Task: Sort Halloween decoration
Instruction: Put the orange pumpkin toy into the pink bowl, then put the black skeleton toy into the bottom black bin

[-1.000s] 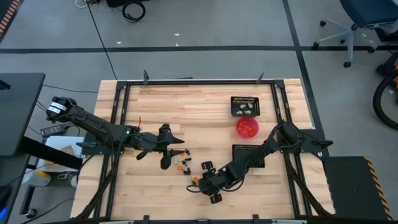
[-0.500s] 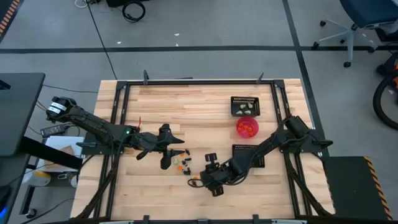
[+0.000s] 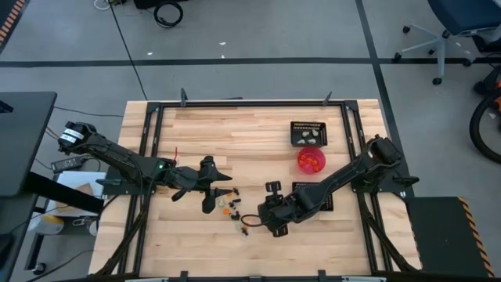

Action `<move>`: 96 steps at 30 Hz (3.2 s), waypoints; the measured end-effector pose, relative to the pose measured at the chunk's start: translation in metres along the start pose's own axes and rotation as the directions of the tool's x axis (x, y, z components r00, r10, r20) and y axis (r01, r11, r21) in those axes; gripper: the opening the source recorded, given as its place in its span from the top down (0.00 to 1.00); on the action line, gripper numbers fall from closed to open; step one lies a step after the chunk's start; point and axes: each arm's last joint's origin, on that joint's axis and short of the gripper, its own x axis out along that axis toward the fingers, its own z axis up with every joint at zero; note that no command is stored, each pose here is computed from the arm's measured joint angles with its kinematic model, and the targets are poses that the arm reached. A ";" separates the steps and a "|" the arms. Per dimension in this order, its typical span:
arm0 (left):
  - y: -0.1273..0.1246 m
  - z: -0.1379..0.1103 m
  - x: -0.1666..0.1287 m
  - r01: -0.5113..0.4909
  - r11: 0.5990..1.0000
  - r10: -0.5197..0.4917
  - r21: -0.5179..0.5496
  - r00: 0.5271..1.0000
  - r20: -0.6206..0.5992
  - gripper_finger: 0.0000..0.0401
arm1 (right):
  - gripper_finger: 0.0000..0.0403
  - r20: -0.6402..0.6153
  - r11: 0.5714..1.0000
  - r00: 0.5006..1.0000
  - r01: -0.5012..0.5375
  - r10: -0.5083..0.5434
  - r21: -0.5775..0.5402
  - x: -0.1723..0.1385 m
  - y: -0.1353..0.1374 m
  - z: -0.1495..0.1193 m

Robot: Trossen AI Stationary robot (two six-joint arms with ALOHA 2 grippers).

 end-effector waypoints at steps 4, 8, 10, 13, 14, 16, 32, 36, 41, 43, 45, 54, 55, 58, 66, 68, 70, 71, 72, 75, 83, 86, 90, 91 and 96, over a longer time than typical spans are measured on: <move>0.000 0.000 0.000 0.000 1.000 0.000 0.000 1.000 0.000 0.52 | 0.72 -0.004 1.000 1.000 0.028 -0.028 -0.002 -0.007 -0.004 -0.001; 0.000 0.000 0.000 0.000 1.000 0.000 0.000 1.000 0.000 0.52 | 0.72 -0.024 0.999 0.999 0.036 -0.036 -0.003 -0.011 -0.008 -0.002; 0.000 0.000 0.000 0.000 1.000 0.000 0.000 1.000 0.000 0.52 | 0.72 -0.041 0.999 0.998 0.054 -0.054 -0.005 -0.013 -0.011 -0.004; 0.000 0.000 0.000 0.000 1.000 0.000 0.000 1.000 0.000 0.52 | 0.72 -0.069 0.997 0.994 0.081 -0.081 -0.001 -0.018 -0.016 -0.007; 0.000 0.000 0.000 0.000 1.000 0.000 0.000 1.000 0.000 0.52 | 0.72 -0.081 0.995 0.992 0.097 -0.097 0.000 -0.019 -0.018 -0.009; 0.000 0.000 0.000 0.000 1.000 0.000 0.000 1.000 0.000 0.52 | 0.72 -0.113 0.992 0.986 0.127 -0.126 0.000 -0.022 -0.022 -0.012; 0.000 0.000 0.000 0.000 1.000 0.000 0.000 1.000 0.001 0.52 | 0.72 -0.403 0.908 0.835 0.419 -0.375 0.023 -0.033 -0.057 -0.043; 0.000 0.000 0.000 0.001 1.000 -0.001 0.000 1.000 0.001 0.52 | 0.72 -0.467 0.885 0.785 0.465 -0.407 0.012 -0.033 -0.065 -0.052; 0.000 0.000 0.000 0.001 1.000 -0.001 0.000 1.000 0.000 0.52 | 0.72 -0.540 0.871 0.731 0.491 -0.417 -0.009 -0.022 -0.076 -0.069; 0.000 0.000 0.000 0.000 1.000 0.000 0.000 1.000 0.001 0.52 | 0.72 -0.571 0.864 0.706 0.504 -0.418 -0.009 -0.017 -0.081 -0.077; 0.000 0.000 0.000 0.001 1.000 -0.001 0.000 1.000 0.001 0.52 | 0.72 -0.601 0.853 0.680 0.521 -0.419 -0.005 -0.012 -0.088 -0.085; 0.000 0.000 0.000 0.001 1.000 -0.001 0.000 1.000 0.001 0.52 | 0.72 -0.700 0.825 0.605 0.563 -0.380 0.038 0.005 -0.116 -0.109; 0.000 0.000 0.000 0.001 1.000 -0.001 0.000 1.000 0.001 0.52 | 0.72 -0.706 0.826 0.602 0.563 -0.374 0.043 0.006 -0.119 -0.111; 0.000 0.000 0.000 0.001 1.000 -0.001 0.000 1.000 0.001 0.52 | 0.72 -0.715 0.834 0.603 0.549 -0.354 0.050 0.010 -0.125 -0.113; 0.000 0.000 0.000 0.001 1.000 -0.001 0.000 1.000 0.001 0.52 | 0.72 -0.735 0.855 0.626 0.504 -0.263 0.124 0.020 -0.139 -0.120; 0.000 0.000 0.000 0.000 1.000 0.000 0.000 1.000 0.001 0.52 | 0.72 -0.746 0.853 0.622 0.501 -0.237 0.146 0.022 -0.142 -0.124; 0.000 0.000 0.000 0.000 1.000 0.000 0.000 1.000 0.001 0.52 | 0.71 -0.751 0.851 0.622 0.500 -0.221 0.164 0.024 -0.144 -0.127; 0.000 0.000 0.000 0.001 1.000 -0.001 0.000 1.000 0.001 0.52 | 0.71 -0.754 0.849 0.621 0.500 -0.215 0.169 0.026 -0.144 -0.129; 0.000 0.000 0.000 0.000 1.000 0.000 0.000 1.000 0.001 0.52 | 0.71 -0.756 0.847 0.620 0.502 -0.212 0.174 0.026 -0.145 -0.131; 0.000 0.000 0.000 0.001 1.000 -0.001 0.000 1.000 0.001 0.52 | 0.69 -0.754 0.843 0.625 0.503 -0.204 0.189 0.028 -0.147 -0.133; 0.000 0.000 0.000 0.001 1.000 -0.001 0.000 1.000 0.001 0.52 | 0.63 -0.752 0.848 0.631 0.491 -0.190 0.198 0.029 -0.148 -0.133; 0.000 0.000 0.000 0.001 1.000 -0.001 0.000 1.000 0.001 0.52 | 0.63 -0.755 0.853 0.631 0.482 -0.178 0.202 0.029 -0.147 -0.133; 0.000 0.000 0.000 0.001 1.000 -0.001 0.000 1.000 0.001 0.52 | 0.63 -0.768 0.850 0.616 0.488 -0.176 0.197 0.024 -0.148 -0.129; 0.000 0.000 0.000 0.001 1.000 -0.001 0.000 1.000 0.000 0.52 | 0.63 -0.765 0.848 0.619 0.491 -0.178 0.199 0.023 -0.148 -0.125; 0.000 0.000 0.000 0.001 1.000 -0.001 0.000 1.000 0.001 0.52 | 0.63 -0.702 0.855 0.685 0.470 -0.196 0.220 0.015 -0.141 -0.100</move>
